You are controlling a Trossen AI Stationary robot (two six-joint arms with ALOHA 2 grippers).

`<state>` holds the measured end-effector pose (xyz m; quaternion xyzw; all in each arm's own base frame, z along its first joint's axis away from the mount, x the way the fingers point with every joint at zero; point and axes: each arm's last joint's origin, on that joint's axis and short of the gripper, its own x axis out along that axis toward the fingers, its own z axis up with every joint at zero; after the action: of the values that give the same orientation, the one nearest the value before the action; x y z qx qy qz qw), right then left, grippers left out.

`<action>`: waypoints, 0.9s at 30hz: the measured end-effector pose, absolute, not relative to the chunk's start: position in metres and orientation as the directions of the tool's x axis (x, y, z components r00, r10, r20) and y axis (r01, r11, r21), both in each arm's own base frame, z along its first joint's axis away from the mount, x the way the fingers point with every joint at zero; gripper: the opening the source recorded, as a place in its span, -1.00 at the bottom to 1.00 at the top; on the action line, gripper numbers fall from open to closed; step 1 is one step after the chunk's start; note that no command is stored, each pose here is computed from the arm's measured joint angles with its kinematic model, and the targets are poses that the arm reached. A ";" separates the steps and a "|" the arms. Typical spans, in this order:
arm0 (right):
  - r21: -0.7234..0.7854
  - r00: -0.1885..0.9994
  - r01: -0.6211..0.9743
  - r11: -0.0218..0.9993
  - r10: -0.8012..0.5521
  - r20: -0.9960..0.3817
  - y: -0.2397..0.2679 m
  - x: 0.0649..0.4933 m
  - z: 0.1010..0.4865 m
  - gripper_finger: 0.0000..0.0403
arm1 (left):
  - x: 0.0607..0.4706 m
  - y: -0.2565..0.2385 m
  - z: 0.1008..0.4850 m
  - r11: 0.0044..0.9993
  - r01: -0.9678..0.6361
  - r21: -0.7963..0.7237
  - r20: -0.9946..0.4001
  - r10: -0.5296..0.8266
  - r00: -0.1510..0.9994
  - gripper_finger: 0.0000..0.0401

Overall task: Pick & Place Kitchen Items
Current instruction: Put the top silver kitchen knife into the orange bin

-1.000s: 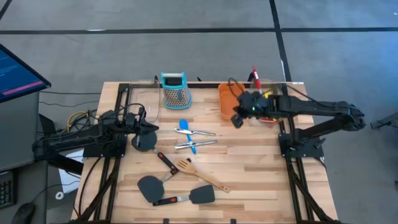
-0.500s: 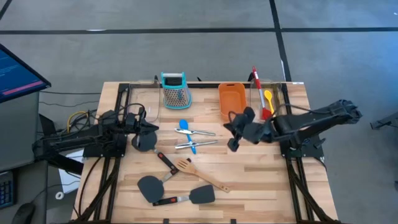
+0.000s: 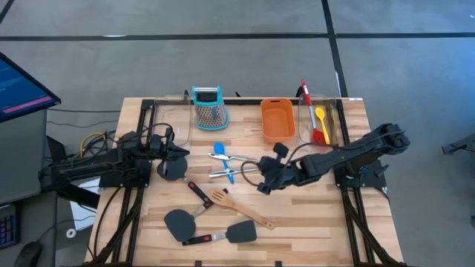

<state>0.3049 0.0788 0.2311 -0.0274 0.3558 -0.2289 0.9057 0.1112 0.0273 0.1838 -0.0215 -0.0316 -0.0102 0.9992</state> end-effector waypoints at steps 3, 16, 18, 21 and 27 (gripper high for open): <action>-0.319 0.627 0.303 0.898 -0.440 -0.644 0.078 0.314 0.218 -0.98 | 0.111 0.027 0.184 0.999 0.021 -0.042 0.063 -0.019 0.998 -0.99; -0.268 0.732 -0.169 0.948 -0.062 -0.678 0.061 0.358 0.213 -1.00 | 0.111 0.027 0.184 0.999 0.022 -0.042 0.063 -0.019 0.998 -0.99; -0.253 0.737 -0.167 0.953 -0.049 -0.674 0.054 0.361 0.217 -1.00 | 0.111 0.027 0.184 0.999 0.022 -0.042 0.064 -0.019 0.998 -0.99; -0.222 0.742 -0.161 0.962 -0.030 -0.670 0.041 0.364 0.224 -1.00 | 0.111 0.027 0.184 0.999 0.021 -0.042 0.063 -0.019 0.998 -0.99; -0.114 0.735 -0.183 0.976 0.059 -0.676 0.010 0.370 0.234 -1.00 | 0.111 0.027 0.184 0.999 0.022 -0.042 0.063 -0.019 0.998 -0.99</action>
<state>0.3703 0.0100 0.2338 -0.0865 0.3583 0.0654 0.9273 0.1112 0.0273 0.1836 -0.0214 -0.0315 -0.0102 0.9992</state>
